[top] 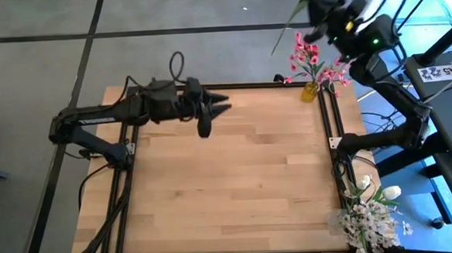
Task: Sort flowers into vase by color
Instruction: Put the red flower into the yellow vase, then return to Home Position
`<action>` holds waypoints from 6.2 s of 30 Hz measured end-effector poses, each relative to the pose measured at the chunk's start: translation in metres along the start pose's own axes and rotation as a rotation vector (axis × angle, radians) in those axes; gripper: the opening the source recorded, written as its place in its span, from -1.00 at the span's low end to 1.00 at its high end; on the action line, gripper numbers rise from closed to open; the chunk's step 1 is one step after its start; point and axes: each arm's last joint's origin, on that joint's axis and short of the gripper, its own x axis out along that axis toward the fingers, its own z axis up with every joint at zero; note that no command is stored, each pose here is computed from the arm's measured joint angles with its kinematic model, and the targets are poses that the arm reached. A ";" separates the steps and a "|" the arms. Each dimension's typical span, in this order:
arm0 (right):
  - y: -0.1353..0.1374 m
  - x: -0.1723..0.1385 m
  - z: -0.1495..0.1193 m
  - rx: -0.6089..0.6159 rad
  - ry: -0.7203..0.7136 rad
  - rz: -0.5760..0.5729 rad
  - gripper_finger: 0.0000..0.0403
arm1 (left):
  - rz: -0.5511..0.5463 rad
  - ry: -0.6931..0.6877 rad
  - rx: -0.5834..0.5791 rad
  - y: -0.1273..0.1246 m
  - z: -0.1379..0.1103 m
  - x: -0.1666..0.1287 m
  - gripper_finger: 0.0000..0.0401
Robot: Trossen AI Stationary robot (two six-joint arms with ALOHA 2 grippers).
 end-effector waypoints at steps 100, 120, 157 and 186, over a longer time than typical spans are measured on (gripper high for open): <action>-0.100 -0.128 -0.158 -0.236 0.805 -0.871 -0.83 | 0.131 0.100 0.013 0.047 0.012 -0.031 -0.28; -0.095 -0.103 -0.111 -0.152 0.729 -0.819 -0.32 | 0.126 0.082 0.016 0.046 0.014 -0.034 -0.28; -0.104 -0.093 -0.113 0.070 1.195 -0.733 -0.31 | 0.121 0.066 -0.010 0.045 0.016 -0.033 -0.28; -0.110 -0.089 -0.109 -0.122 1.210 -0.806 -0.39 | 0.109 0.051 -0.022 0.045 0.017 -0.033 -0.28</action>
